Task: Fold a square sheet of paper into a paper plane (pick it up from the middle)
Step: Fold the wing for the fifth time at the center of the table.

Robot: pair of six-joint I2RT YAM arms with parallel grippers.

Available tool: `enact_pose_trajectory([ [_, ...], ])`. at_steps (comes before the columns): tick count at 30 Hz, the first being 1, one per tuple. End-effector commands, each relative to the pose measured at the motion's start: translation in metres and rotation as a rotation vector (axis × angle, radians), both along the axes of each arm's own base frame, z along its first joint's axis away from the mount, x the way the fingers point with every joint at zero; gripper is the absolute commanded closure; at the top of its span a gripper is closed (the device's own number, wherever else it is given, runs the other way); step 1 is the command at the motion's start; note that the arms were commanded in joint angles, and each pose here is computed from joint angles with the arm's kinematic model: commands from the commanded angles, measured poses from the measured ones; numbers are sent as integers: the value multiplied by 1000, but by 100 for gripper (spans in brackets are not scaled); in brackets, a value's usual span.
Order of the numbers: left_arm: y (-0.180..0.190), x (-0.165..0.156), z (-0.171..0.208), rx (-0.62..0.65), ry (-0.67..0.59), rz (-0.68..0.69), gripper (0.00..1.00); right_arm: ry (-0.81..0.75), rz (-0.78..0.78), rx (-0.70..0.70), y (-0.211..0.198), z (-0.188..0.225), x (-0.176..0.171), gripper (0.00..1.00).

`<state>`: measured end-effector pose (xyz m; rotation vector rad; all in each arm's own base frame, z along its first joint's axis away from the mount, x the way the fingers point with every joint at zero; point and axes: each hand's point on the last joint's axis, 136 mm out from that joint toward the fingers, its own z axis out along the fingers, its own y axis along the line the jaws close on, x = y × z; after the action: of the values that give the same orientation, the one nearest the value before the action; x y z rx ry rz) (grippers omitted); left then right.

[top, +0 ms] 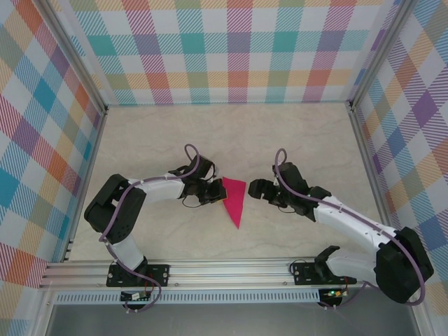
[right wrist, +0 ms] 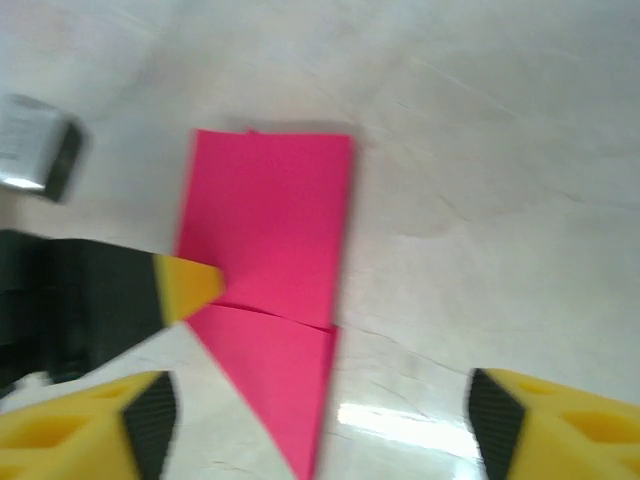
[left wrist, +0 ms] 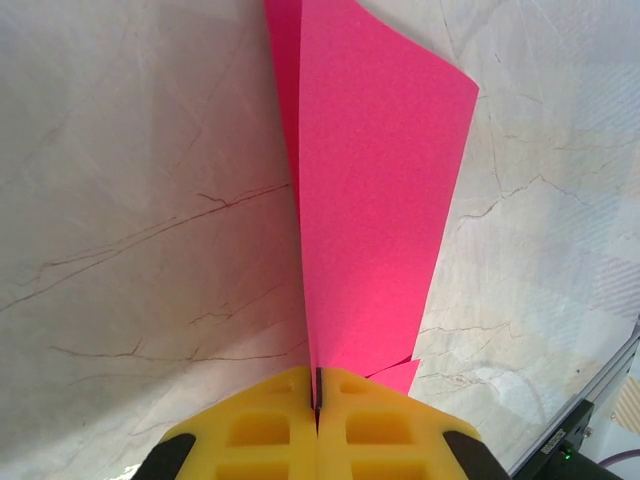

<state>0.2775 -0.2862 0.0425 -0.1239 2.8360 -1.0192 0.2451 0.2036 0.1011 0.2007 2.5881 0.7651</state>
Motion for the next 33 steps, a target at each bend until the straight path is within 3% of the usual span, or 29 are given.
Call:
enact_pose_trajectory([
  [1, 1, -3, -4, 19, 32, 15, 100, 135, -30, -126, -19, -35, -12, 38],
  [3, -1, -2, -5, 19, 38, 14, 100, 156, 25, -61, -2, -39, -16, 41],
  [5, -2, 0, -3, 20, 38, 13, 100, 80, 104, -16, 20, -33, -20, 42],
  [8, -1, -1, -2, 32, 42, 11, 100, -63, 233, -105, 42, -23, -33, 41],
  [12, -1, -2, -1, 29, 57, 17, 100, -111, 336, -299, 55, -36, -45, 49],
  [17, 0, -6, 3, 22, 65, 20, 100, -248, 435, -471, 84, -39, -54, 50],
  [33, -5, -8, 11, -5, 66, -13, 100, -369, 529, -633, 109, -61, -48, 57],
])
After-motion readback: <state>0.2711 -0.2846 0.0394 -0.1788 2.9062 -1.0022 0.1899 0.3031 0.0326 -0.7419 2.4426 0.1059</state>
